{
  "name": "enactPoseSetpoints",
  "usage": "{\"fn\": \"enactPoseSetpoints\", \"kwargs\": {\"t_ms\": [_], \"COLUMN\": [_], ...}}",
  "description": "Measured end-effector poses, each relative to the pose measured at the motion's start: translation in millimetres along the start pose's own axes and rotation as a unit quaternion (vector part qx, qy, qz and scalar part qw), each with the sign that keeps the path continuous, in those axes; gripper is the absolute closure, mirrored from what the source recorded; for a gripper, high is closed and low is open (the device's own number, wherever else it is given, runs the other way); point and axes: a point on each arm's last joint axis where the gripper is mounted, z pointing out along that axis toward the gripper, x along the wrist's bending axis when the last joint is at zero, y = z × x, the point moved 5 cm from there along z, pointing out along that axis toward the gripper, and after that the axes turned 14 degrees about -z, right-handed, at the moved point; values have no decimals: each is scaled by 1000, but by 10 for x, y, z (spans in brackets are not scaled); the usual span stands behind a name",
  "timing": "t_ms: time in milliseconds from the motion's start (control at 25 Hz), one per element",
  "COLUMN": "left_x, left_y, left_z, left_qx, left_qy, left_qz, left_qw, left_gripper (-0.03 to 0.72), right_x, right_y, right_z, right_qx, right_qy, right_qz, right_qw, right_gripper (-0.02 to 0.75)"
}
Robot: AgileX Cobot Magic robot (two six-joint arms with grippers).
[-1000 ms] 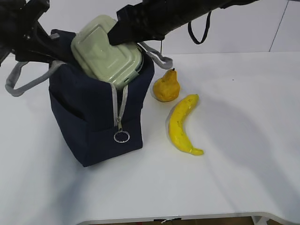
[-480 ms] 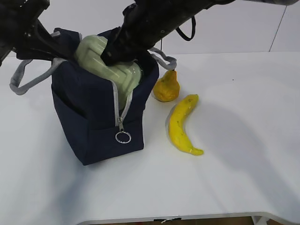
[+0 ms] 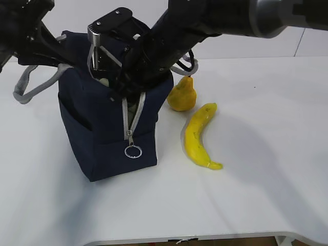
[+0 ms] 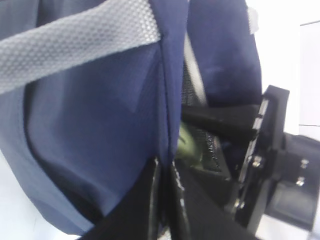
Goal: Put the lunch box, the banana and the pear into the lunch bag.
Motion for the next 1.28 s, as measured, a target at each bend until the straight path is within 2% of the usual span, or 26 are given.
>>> {"fn": "enactPoseSetpoints", "kwargs": {"t_ms": [800, 1280], "left_x": [15, 92], "left_y": [4, 24], "left_z": [2, -2], "left_qx": [-1, -7], "left_qy": [5, 33], "left_qz": [4, 27], "left_qw": [1000, 999], "left_gripper": [701, 701], "right_x": [88, 91], "right_y": [-14, 19], "right_z": [216, 204], "right_qx": [-19, -28], "right_qy": [32, 34], "right_qz": [4, -9], "right_qw": [999, 999], "right_gripper": [351, 274]}}
